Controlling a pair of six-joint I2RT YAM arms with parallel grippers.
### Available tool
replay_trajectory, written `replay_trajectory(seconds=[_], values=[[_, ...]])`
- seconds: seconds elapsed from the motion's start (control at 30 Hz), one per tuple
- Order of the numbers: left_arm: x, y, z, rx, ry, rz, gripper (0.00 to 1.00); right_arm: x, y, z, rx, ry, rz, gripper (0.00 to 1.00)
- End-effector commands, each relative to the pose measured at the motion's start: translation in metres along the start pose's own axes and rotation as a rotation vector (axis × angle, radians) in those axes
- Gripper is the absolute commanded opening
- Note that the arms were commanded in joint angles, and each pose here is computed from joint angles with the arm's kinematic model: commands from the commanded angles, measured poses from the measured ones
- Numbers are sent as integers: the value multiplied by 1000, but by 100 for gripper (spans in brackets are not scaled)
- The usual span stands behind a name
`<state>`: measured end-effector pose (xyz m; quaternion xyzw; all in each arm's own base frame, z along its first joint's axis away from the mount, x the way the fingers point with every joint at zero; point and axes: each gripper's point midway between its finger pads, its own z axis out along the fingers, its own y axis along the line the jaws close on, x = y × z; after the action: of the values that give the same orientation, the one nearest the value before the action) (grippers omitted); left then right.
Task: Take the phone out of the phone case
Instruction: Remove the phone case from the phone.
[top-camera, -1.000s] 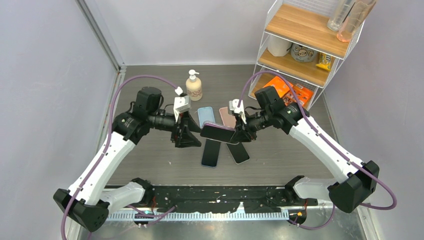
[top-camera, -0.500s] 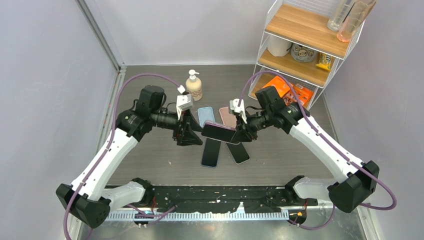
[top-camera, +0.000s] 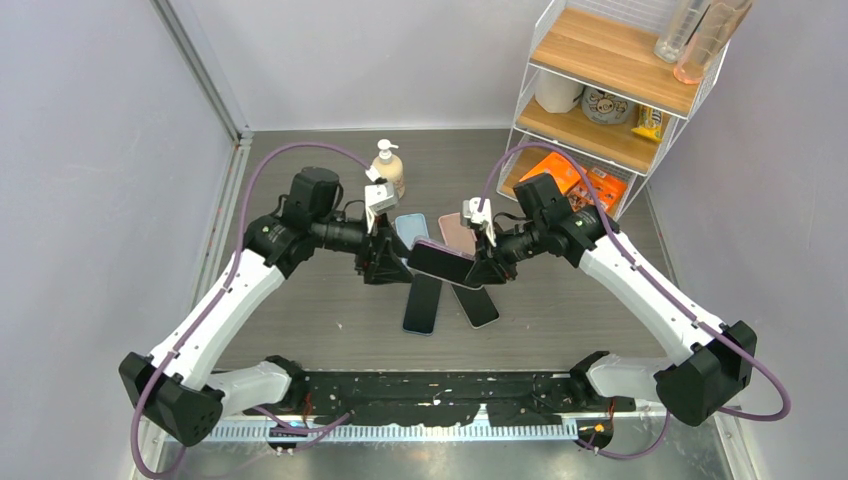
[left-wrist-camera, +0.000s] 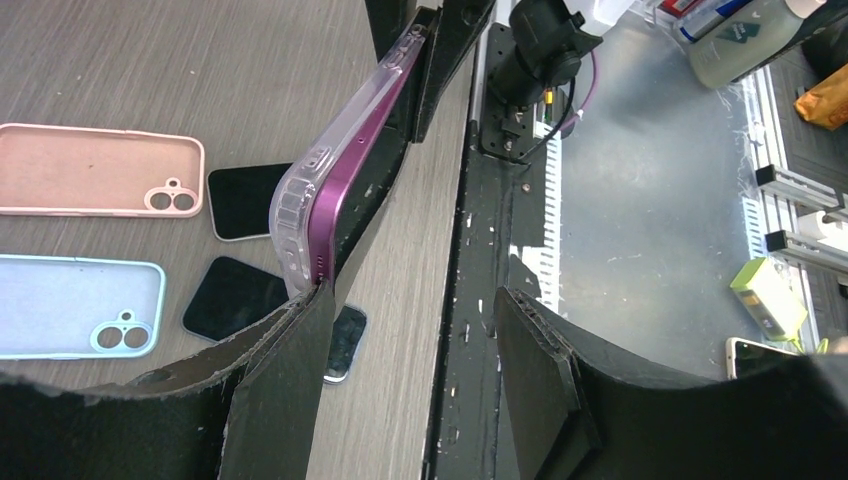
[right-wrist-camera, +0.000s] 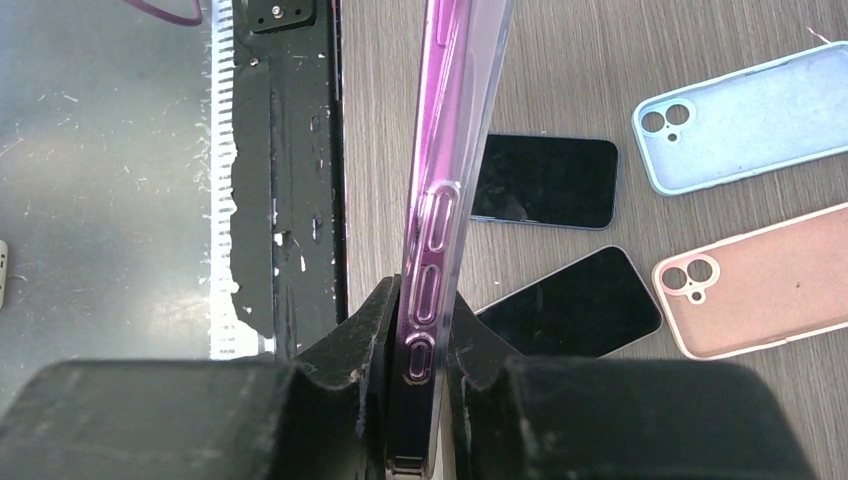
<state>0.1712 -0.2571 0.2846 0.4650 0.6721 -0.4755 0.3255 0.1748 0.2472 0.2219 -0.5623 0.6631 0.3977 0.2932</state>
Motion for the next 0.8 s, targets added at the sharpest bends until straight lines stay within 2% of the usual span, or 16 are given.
replay_trajectory(seconds=[0.0,0.4,0.67,0.77], values=[[-29,25,9,-80,-77,160,66,-40,38,-4,-168,-165,-141,5],[-35,45,14,-147,-100,192,67,-35,46,-4,-212,-164,-142,5],[-44,59,17,-221,-144,125,67,-34,49,-3,-225,-164,-145,5],[-43,49,22,-154,-147,105,66,-34,47,-3,-219,-163,-144,5]])
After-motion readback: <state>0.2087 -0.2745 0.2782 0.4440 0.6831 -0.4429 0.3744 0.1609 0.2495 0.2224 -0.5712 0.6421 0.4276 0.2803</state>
